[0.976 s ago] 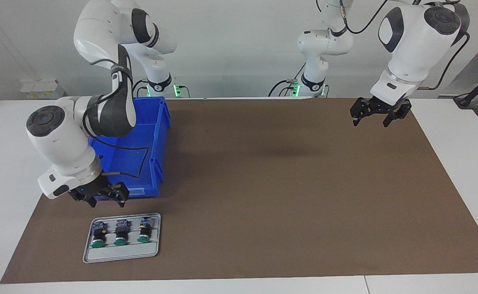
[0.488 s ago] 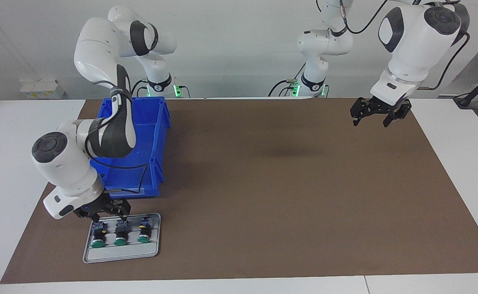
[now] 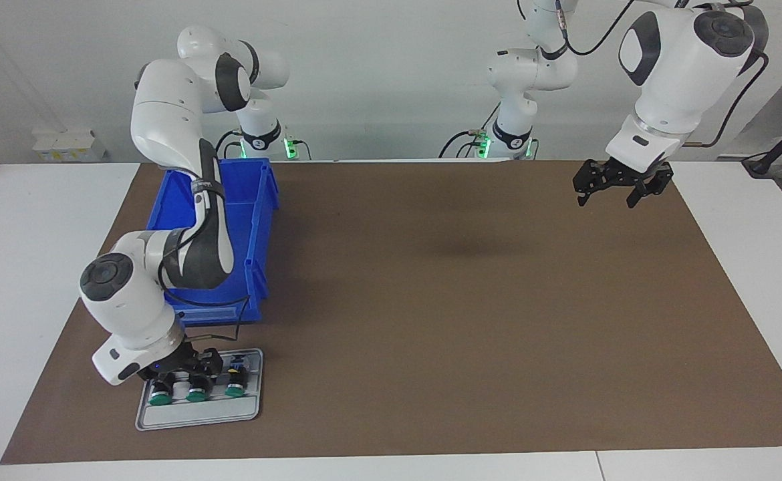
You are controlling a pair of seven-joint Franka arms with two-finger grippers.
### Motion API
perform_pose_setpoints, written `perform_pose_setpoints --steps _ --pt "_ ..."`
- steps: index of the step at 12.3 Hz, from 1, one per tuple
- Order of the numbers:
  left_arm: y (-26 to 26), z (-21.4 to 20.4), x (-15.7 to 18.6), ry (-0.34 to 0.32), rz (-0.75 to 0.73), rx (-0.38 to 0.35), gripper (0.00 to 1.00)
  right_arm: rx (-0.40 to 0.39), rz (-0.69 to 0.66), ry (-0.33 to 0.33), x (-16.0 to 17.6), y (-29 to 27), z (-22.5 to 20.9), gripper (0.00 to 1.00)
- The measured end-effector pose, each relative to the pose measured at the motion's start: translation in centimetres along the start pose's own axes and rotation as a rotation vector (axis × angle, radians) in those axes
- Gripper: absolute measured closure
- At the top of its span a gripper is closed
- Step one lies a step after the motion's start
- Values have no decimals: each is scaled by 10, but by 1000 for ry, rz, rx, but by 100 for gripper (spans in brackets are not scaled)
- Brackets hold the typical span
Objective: Place and press button with both arms
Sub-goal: 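Grasp one black button with the right gripper and lift it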
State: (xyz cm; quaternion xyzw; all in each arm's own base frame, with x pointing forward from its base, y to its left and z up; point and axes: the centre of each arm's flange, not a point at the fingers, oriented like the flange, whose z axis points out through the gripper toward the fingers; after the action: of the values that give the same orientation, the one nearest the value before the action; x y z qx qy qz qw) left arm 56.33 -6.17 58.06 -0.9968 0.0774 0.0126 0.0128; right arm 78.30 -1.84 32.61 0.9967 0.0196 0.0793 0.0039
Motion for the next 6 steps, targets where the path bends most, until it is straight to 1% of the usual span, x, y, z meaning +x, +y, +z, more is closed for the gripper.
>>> perform_pose_setpoints --steps 2,6 --pt "0 0 0 0 0 0 0 1 2 -10 -5 2 11 15" --pt "0 0 0 0 0 0 0 3 -1 -6 -13 -1 32 16"
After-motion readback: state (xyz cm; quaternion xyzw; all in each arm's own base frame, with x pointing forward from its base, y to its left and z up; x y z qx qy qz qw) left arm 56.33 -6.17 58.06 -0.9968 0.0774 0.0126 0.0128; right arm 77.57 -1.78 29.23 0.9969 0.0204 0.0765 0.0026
